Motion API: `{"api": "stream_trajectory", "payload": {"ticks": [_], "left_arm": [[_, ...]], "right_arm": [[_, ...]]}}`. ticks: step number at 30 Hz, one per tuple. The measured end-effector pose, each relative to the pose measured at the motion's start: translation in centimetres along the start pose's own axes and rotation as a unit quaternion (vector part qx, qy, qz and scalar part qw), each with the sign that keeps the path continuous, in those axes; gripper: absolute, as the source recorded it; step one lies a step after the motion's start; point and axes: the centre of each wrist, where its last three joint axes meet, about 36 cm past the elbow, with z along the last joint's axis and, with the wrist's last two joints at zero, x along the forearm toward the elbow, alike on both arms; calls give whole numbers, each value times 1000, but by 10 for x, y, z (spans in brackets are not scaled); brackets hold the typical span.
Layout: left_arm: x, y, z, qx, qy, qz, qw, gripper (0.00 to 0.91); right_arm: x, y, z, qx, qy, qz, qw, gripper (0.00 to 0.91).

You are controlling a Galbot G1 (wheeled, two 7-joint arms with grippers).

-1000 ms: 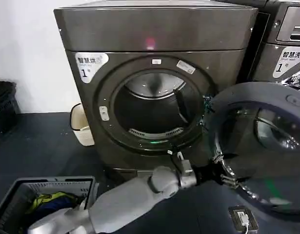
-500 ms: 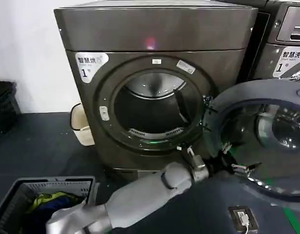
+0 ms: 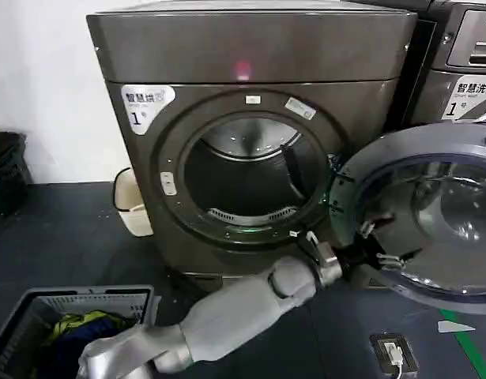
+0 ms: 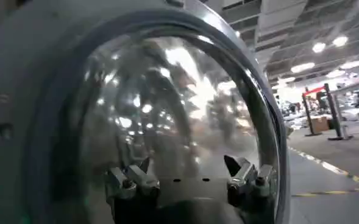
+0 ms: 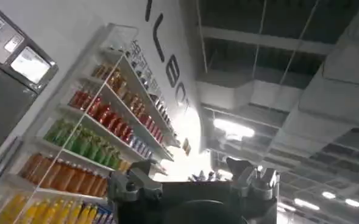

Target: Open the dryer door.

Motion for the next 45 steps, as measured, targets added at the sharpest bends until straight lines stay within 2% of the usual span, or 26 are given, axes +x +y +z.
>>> {"api": "stream_trajectory", "payload": {"ticks": [10, 16, 25, 32, 40, 45], "left_arm": [[32, 1, -7, 27, -23, 1, 999, 907], [88, 9, -12, 15, -85, -15, 996, 907], [173, 13, -25, 8, -96, -40, 995, 907], [244, 7, -39, 16, -41, -67, 997, 907], [336, 12, -74, -4, 78, -74, 994, 907], [392, 17, -102, -39, 169, -71, 982, 907]], "right_arm": [[-3, 1, 1, -2, -2, -1, 1000, 907], [-5, 1, -2, -2, -7, -2, 1000, 907], [-5, -7, -9, -10, -24, 19, 999, 907], [-2, -15, -17, -11, -37, 42, 998, 907], [-3, -34, -23, 6, -49, 88, 995, 907], [-6, -36, -23, 13, -61, 101, 993, 907]]}}
